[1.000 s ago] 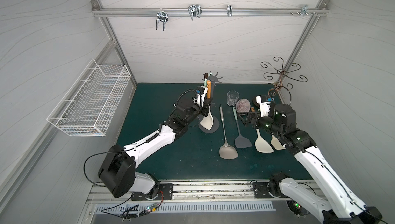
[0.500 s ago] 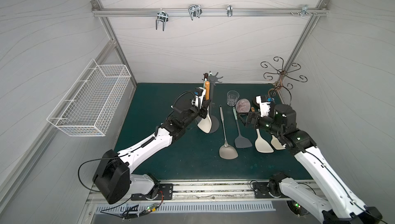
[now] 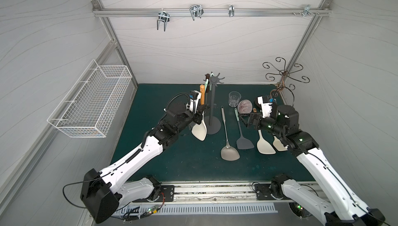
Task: Take the spatula off the kitchen utensil rack
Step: Take off the spatula from the rack, then place the spatula at the center of the board.
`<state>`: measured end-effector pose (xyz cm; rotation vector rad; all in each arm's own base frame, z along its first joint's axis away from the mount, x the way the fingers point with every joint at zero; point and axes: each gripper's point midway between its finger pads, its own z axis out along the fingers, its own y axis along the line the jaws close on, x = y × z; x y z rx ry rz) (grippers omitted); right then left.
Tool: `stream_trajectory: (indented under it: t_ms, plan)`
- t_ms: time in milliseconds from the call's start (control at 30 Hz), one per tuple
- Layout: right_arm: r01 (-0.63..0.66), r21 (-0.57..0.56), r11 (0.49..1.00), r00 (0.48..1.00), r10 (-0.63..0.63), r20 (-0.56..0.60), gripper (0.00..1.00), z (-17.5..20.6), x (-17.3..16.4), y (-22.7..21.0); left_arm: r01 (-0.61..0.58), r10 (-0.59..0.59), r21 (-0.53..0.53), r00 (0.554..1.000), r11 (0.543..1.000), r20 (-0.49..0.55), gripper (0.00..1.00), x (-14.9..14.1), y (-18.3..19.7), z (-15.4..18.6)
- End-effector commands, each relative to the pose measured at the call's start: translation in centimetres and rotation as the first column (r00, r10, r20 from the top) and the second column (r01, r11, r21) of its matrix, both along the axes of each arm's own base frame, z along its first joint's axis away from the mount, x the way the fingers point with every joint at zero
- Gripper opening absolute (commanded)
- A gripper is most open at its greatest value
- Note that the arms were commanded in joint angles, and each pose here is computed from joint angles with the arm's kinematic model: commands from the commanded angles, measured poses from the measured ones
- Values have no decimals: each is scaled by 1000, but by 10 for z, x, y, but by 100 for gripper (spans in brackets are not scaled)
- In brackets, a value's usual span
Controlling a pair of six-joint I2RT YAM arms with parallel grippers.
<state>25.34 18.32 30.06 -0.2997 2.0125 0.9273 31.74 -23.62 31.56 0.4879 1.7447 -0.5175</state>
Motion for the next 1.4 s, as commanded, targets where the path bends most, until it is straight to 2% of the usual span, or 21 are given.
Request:
stream_trajectory:
  t_ms: [0,433,600,900,1067,1200,1367]
  plan:
    - [-77,30,997,995,75,60,99,15,-10,7,-39,40,-62,999,997,13,9,-10,13,34]
    - [-224,74,972,971,216,102,99,31,-39,29,-130,112,-98,979,987,-168,8,-52,54,39]
    - [-276,59,959,955,267,125,99,38,-56,40,-166,153,-41,963,985,-222,8,-71,75,37]
    - [-353,80,932,930,340,138,99,48,-82,64,-247,276,130,912,960,-302,9,-106,123,27]
    - [-380,63,923,920,369,133,99,47,-89,84,-310,369,230,881,923,-295,8,-110,146,20]
    - [-406,25,913,907,400,127,99,43,-93,106,-342,430,304,851,889,-301,6,-102,155,13]
    - [-435,-48,899,893,437,110,99,33,-94,124,-372,486,334,781,866,-393,5,-79,168,-10]
